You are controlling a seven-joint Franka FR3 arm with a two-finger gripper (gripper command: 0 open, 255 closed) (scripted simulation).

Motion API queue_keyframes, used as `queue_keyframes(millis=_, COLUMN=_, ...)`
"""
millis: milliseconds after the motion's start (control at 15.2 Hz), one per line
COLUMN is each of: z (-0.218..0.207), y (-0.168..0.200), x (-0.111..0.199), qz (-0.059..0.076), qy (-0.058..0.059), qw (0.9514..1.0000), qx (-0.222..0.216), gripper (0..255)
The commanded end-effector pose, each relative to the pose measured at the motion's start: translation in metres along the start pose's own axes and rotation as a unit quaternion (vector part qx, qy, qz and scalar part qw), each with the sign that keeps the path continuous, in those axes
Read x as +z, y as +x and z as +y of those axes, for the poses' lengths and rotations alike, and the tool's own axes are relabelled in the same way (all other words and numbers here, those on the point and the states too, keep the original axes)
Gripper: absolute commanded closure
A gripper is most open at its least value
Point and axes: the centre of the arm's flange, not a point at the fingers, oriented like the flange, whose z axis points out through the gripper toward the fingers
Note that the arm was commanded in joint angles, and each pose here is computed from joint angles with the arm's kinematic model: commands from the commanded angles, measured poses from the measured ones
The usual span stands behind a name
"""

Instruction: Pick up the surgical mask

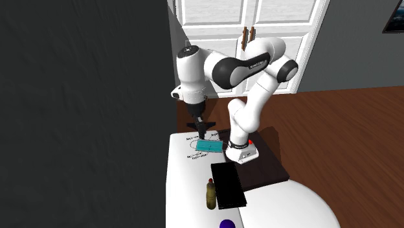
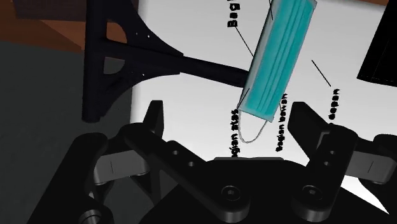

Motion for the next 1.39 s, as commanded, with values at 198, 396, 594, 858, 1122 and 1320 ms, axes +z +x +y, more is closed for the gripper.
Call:
queue_keyframes(millis=198, z=-0.07, y=0.006, x=-0.001, qz=-0.011, qy=-0.013, qw=0.9998, qx=0.01, gripper=0)
queue_keyframes(millis=396, z=-0.109, y=0.011, x=-0.003, qz=-0.018, qy=-0.02, qw=0.9995, qx=0.016, gripper=0)
queue_keyframes(millis=594, z=-0.109, y=0.013, x=0.013, qz=-0.018, qy=-0.02, qw=0.9995, qx=0.016, gripper=0)
queue_keyframes(millis=858, z=-0.109, y=0.015, x=0.034, qz=-0.018, qy=-0.02, qw=0.9995, qx=0.016, gripper=0)
queue_keyframes(millis=1122, z=-0.109, y=0.015, x=0.037, qz=-0.018, qy=-0.02, qw=0.9995, qx=0.016, gripper=255)
queue_keyframes(millis=1320, z=-0.109, y=0.015, x=0.036, qz=-0.018, qy=-0.02, qw=0.9995, qx=0.016, gripper=255)
